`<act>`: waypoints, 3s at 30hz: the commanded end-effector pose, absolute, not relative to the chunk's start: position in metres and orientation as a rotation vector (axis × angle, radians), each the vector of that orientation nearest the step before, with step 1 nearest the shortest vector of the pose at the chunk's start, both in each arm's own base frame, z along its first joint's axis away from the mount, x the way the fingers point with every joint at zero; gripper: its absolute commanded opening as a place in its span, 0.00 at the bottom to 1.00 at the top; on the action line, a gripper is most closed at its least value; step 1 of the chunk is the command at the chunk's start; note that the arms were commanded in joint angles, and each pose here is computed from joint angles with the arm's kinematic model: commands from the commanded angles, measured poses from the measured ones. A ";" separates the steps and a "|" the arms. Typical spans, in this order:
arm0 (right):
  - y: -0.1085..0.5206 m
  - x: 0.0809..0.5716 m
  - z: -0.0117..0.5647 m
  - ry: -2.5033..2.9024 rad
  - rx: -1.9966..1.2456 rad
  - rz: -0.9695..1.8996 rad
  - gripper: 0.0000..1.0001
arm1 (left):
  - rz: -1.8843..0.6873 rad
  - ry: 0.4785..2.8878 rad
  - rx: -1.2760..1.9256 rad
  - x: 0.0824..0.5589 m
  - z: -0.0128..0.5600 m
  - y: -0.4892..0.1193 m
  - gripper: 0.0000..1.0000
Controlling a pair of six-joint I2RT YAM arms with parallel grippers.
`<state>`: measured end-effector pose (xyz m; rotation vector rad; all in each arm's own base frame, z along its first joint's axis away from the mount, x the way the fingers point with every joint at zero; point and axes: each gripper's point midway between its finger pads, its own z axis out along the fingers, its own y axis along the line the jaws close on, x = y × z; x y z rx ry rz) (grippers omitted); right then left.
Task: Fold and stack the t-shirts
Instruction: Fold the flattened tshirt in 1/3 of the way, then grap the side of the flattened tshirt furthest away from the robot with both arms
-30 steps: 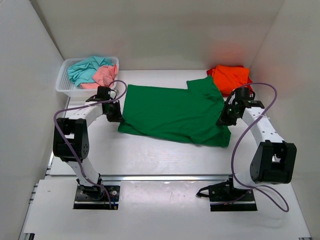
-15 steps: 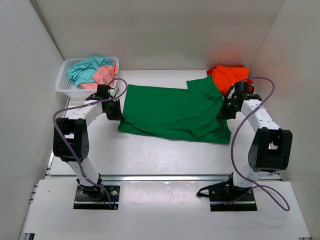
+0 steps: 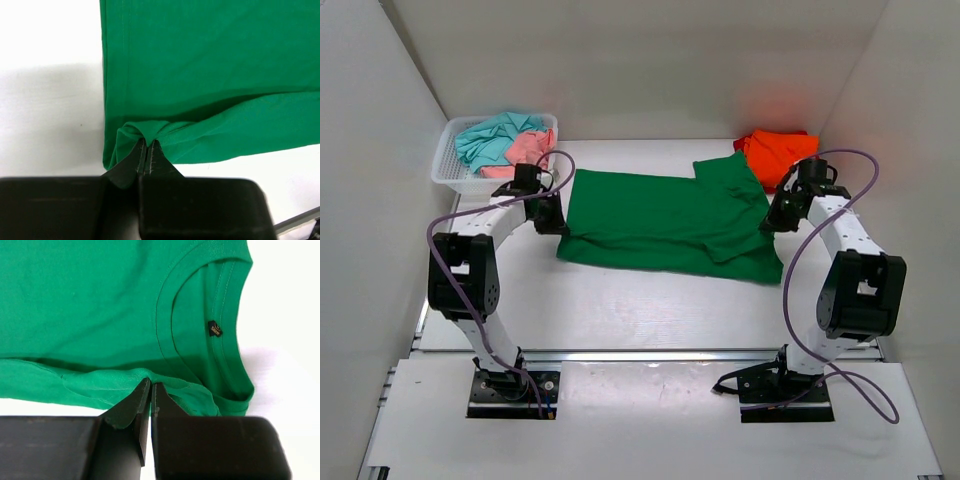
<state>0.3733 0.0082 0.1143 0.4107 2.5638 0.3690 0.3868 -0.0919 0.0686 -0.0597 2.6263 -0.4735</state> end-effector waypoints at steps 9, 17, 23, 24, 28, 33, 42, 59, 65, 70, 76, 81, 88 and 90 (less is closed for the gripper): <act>-0.015 0.390 0.117 2.462 0.495 0.268 0.57 | -0.468 2.627 -0.101 0.419 0.080 -0.088 0.59; 0.013 0.383 0.118 2.459 0.370 0.223 0.43 | -0.449 2.604 0.023 0.399 0.091 -0.119 0.39; 0.073 0.364 0.071 2.567 0.288 0.350 0.42 | -0.427 2.715 0.044 0.381 0.039 -0.150 0.15; 0.077 0.359 0.064 2.585 0.301 0.363 0.42 | -0.395 2.742 0.030 0.379 0.030 -0.147 0.14; 0.089 0.335 0.034 2.703 0.278 0.380 0.42 | -0.243 2.909 0.077 0.336 0.002 -0.131 0.18; 0.093 0.292 0.012 2.782 0.265 0.379 0.43 | -0.136 3.029 0.147 0.271 -0.011 -0.113 0.15; 0.114 0.227 0.004 2.870 0.213 0.457 0.40 | -0.112 3.179 0.375 0.186 -0.011 -0.113 0.10; 0.134 0.203 0.100 2.599 0.192 0.652 0.40 | -0.271 2.830 0.191 0.224 0.099 -0.087 0.25; 0.124 0.269 0.148 2.482 0.141 0.654 0.45 | -0.217 2.707 0.128 0.283 0.116 -0.075 0.40; 0.086 0.345 0.136 2.509 0.102 0.454 0.52 | -0.073 2.678 0.020 0.342 0.097 -0.044 0.47; 0.061 0.416 0.114 2.557 0.096 0.324 0.55 | -0.066 2.605 -0.145 0.407 0.079 -0.020 0.53; 0.045 0.457 0.094 2.577 0.105 0.268 0.56 | -0.061 2.534 -0.214 0.453 0.078 -0.013 0.54; 0.033 0.500 0.092 2.550 0.145 0.248 0.56 | -0.065 2.594 -0.228 0.468 0.050 -0.020 0.56; 0.034 0.507 0.087 2.544 0.139 0.257 0.59 | -0.037 2.629 -0.232 0.467 0.036 -0.020 0.56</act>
